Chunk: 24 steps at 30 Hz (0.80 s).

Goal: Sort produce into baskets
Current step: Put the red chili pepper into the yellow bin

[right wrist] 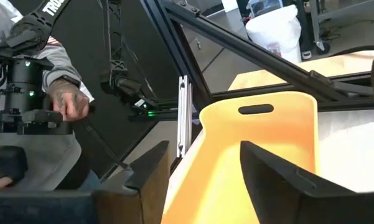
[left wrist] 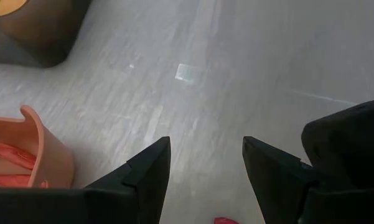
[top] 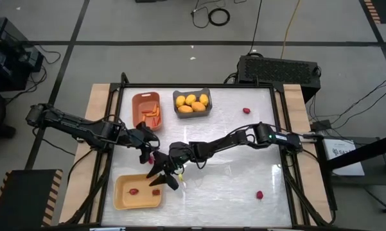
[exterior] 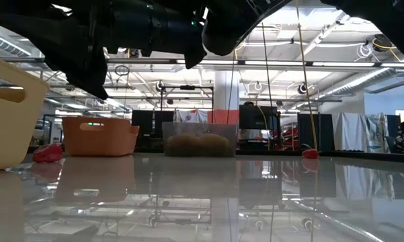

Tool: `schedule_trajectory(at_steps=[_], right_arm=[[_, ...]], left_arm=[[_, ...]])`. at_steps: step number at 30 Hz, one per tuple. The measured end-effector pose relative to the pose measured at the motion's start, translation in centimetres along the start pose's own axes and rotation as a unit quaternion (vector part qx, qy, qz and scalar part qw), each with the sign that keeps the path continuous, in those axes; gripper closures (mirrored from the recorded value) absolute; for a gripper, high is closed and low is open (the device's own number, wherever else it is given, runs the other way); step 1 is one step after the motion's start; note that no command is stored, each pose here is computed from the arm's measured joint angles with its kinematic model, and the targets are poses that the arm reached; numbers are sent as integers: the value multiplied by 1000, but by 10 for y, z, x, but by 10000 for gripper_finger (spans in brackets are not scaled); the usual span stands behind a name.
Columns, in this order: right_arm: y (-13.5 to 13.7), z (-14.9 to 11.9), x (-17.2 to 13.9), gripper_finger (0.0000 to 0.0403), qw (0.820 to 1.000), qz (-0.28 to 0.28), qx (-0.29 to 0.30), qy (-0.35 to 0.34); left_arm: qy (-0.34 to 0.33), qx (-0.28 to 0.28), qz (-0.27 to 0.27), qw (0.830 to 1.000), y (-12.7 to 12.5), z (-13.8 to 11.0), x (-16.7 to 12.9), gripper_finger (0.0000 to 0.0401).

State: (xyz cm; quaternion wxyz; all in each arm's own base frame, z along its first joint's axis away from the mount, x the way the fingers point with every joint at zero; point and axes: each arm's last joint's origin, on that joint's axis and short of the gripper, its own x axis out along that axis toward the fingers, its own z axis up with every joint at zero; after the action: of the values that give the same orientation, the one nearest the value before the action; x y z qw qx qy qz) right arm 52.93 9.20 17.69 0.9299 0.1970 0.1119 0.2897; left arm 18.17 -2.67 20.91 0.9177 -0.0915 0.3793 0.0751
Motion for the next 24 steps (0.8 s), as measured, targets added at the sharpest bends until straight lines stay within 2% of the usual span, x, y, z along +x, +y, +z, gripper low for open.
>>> schedule_trajectory(at_steps=[4,7,12,16,20,24], right_arm=[[-3,4,-4,209,1000,15,14,5],[-4,12,-10,211,998,26,55,20],[-5,23,-27,220,983,32,142,108],[6,36,-52,230,959,4,209,190],[25,48,-83,239,927,-43,254,272],[48,59,-117,246,890,-118,282,339]], left_arm=[[0,1,0,1000,0,0,0,194],[1,-1,-3,1000,0,0,0,194],[7,-11,-18,1000,-1,0,0,194],[15,-24,-36,999,-2,-1,0,194],[16,-25,-40,999,-3,-1,0,194],[8,-26,-40,999,-3,1,0,194]])
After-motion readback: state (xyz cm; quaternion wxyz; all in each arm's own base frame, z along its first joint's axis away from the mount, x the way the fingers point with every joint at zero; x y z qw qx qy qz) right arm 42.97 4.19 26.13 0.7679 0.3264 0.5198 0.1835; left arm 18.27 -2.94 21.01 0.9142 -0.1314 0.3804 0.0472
